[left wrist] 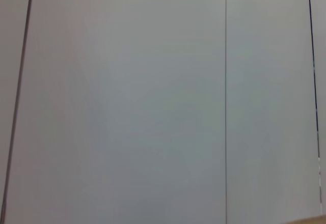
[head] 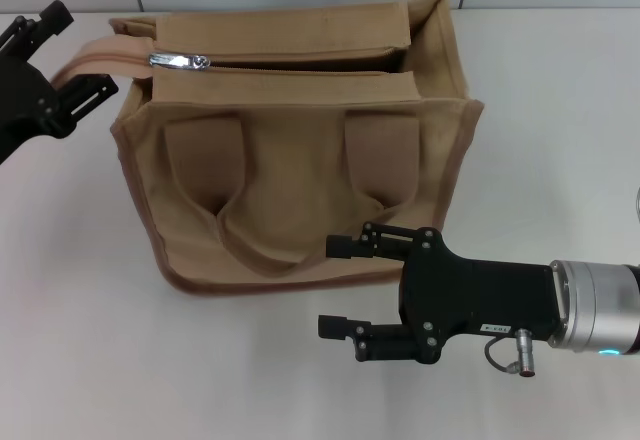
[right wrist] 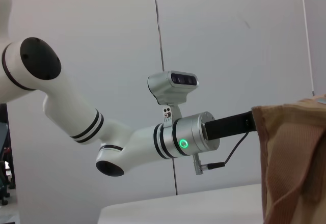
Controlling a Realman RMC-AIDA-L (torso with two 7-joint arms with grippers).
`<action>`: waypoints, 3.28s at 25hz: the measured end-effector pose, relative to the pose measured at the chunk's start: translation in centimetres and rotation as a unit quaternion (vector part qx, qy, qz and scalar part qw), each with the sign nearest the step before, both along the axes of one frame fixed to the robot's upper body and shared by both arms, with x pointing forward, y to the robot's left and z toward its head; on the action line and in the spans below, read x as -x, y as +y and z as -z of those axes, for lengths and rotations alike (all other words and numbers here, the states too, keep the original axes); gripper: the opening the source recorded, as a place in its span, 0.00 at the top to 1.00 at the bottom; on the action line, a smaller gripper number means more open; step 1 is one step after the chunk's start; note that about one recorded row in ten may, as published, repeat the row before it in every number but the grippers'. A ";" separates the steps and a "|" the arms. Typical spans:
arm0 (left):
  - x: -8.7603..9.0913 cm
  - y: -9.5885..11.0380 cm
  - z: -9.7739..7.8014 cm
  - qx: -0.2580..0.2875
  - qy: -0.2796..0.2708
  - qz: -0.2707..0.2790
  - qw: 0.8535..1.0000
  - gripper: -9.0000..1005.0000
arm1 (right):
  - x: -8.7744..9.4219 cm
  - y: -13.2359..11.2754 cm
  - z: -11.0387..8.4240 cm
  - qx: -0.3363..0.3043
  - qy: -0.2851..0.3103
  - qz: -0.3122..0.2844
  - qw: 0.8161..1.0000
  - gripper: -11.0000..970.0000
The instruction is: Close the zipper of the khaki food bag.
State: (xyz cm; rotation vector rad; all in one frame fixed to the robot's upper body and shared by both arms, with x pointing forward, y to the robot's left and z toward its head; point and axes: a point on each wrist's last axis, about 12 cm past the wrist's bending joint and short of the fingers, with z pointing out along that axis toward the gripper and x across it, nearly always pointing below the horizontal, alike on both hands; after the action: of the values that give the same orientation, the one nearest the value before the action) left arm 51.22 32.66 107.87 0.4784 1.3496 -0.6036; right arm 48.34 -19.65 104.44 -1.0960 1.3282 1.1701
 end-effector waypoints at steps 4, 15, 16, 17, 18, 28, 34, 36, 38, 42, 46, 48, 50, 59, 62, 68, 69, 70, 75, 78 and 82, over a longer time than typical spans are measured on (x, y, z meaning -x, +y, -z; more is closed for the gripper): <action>0.1 -0.6 0.4 -0.008 0.012 0.019 1.000 0.36 | 0.0 0.0 0.0 0.002 0.001 0.002 1.000 0.25; 0.8 -2.5 0.3 -0.014 -0.006 0.092 0.996 0.45 | -0.2 0.1 0.0 0.003 0.000 0.002 1.000 0.27; 0.8 -2.6 0.3 -0.011 -0.009 0.088 0.996 0.47 | -0.2 0.1 0.0 0.003 0.000 0.002 1.000 0.27; 0.8 -2.6 0.3 -0.011 -0.009 0.088 0.996 0.49 | -0.1 0.0 0.1 0.003 0.000 0.005 1.000 0.27; 0.8 -2.6 0.3 -0.009 -0.011 0.087 0.996 0.51 | -0.1 0.0 0.1 0.003 0.000 0.005 1.000 0.27; 0.9 -2.6 0.2 0.014 -0.018 0.073 0.997 0.80 | -0.1 -0.1 0.3 -0.001 0.009 0.027 1.000 0.28; 0.6 -3.1 -0.3 0.031 -0.029 0.083 0.996 0.97 | 0.6 -0.7 -0.6 -0.063 0.007 0.040 0.997 0.29; 0.8 -3.4 -0.5 0.045 -0.038 0.091 0.994 0.97 | 0.4 -1.2 -1.0 -0.090 0.005 0.067 0.994 0.29; 0.8 -3.5 -0.7 0.050 -0.045 0.097 0.993 0.97 | 0.2 -1.8 -1.3 -0.113 0.004 0.096 0.989 0.30; 0.6 -3.7 -1.0 0.054 -0.051 0.101 0.992 0.97 | 0.2 -2.6 -2.5 -0.178 0.028 0.115 0.977 0.30; 0.5 -3.9 -1.1 0.065 -0.055 0.101 0.991 0.97 | 0.1 -2.6 -3.2 -0.201 0.048 0.093 0.974 0.31; 0.4 -4.0 -1.3 0.071 -0.057 0.103 0.990 0.97 | -0.4 -2.4 -3.6 -0.207 0.063 0.081 0.973 0.31; 0.2 -4.2 -1.5 0.076 -0.059 0.109 0.989 0.97 | -1.0 -2.1 -4.1 -0.208 0.072 0.070 0.973 0.31; -0.8 -5.7 -2.1 0.094 -0.061 0.136 0.984 0.97 | -3.9 -0.4 -5.6 -0.213 0.089 0.067 0.971 0.32; -1.0 -6.4 -2.2 0.101 -0.061 0.144 0.983 0.96 | -4.8 -0.1 -5.7 -0.228 0.110 0.098 0.962 0.33; -1.5 -7.2 -2.4 0.105 -0.061 0.155 0.980 0.96 | -5.5 0.7 -6.2 -0.236 0.136 0.085 0.959 0.53; -1.5 -7.3 -2.4 0.106 -0.061 0.156 0.980 0.96 | -5.7 0.8 -6.3 -0.234 0.144 0.081 0.958 0.53; -1.6 -7.4 -2.4 0.106 -0.061 0.158 0.980 0.96 | -6.0 1.1 -6.4 -0.231 0.155 0.077 0.957 0.53; -1.6 -7.6 -2.4 0.108 -0.060 0.161 0.979 0.96 | -6.6 1.9 -6.9 -0.222 0.162 0.062 0.959 0.53; -1.6 -7.6 -2.5 0.109 -0.061 0.162 0.979 0.96 | -6.9 2.4 -7.1 -0.213 0.168 0.055 0.961 0.53; -1.6 -7.9 -2.5 0.113 -0.061 0.167 0.978 0.96 | -7.4 3.3 -7.1 -0.180 0.179 0.040 0.966 0.53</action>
State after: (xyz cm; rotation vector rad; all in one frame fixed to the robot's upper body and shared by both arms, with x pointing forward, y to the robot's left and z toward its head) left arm 52.84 24.80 110.38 0.5523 1.0750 -0.9778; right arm 55.70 -16.39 111.54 -0.5812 1.3435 1.5265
